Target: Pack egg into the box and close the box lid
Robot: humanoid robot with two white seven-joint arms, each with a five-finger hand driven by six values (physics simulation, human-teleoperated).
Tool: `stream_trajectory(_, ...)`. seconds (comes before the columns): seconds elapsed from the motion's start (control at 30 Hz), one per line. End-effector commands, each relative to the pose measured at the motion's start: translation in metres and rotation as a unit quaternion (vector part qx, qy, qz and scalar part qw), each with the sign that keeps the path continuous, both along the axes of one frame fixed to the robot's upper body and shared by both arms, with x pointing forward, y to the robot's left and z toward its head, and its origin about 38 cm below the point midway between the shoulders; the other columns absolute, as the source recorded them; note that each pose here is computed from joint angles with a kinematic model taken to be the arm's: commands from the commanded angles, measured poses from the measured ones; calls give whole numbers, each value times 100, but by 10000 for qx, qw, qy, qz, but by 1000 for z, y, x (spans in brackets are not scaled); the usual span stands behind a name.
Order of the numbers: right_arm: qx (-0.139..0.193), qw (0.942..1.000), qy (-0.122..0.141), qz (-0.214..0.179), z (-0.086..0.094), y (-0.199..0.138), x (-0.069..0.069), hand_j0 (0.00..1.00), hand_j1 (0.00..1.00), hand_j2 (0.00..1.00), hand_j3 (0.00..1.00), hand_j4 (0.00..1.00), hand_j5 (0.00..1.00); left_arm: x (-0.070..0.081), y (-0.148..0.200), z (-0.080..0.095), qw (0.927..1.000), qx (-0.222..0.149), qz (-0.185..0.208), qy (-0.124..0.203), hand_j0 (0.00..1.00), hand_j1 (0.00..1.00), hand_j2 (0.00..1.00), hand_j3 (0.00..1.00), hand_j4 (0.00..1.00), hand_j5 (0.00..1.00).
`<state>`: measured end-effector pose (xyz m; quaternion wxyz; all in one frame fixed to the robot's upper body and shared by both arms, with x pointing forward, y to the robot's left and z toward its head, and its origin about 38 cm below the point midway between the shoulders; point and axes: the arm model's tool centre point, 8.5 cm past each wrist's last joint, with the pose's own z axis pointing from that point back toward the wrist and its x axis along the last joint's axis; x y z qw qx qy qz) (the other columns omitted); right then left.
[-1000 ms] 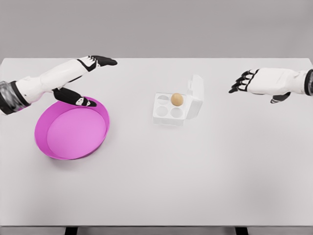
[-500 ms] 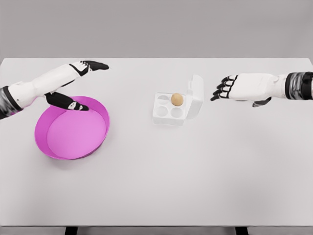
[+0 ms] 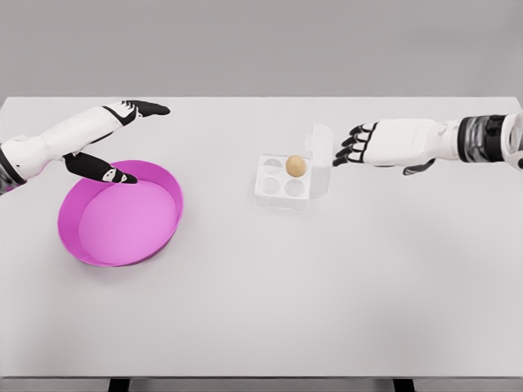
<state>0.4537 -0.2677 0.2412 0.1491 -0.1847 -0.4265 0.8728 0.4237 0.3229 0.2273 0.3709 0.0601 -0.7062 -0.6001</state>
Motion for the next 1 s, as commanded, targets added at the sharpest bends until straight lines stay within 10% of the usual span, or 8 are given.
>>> stream_trajectory(0.0, 41, 10000, -6, 65, 1, 5, -2, 100, 100, 100, 100, 100, 100, 0, 1, 0, 10000, -30, 12, 14, 100, 100, 100, 100, 100, 100)
stream_trajectory(0.67, 204, 9988, -81, 438, 9, 42, 2, 100, 100, 100, 100, 100, 100, 1, 2, -1, 10000, -39, 31, 36, 100, 100, 100, 100, 100, 100)
stream_trajectory(0.73, 292, 9990, -83, -337, 22, -5, 27, 100, 100, 100, 100, 100, 100, 1, 2, -1, 10000, -31, 32, 36, 100, 100, 100, 100, 100, 100)
stream_trajectory(0.83, 445, 9804, 286, -1897, 3, -99, 53, 100, 100, 100, 100, 100, 100, 1, 1, -1, 10000, -31, 31, 28, 100, 100, 100, 100, 100, 100)
stream_trajectory(0.97, 452, 9773, 302, -2047, 1, -109, 55, 100, 100, 100, 100, 100, 100, 1, 1, -1, 10000, -31, 31, 28, 100, 100, 100, 100, 100, 100)
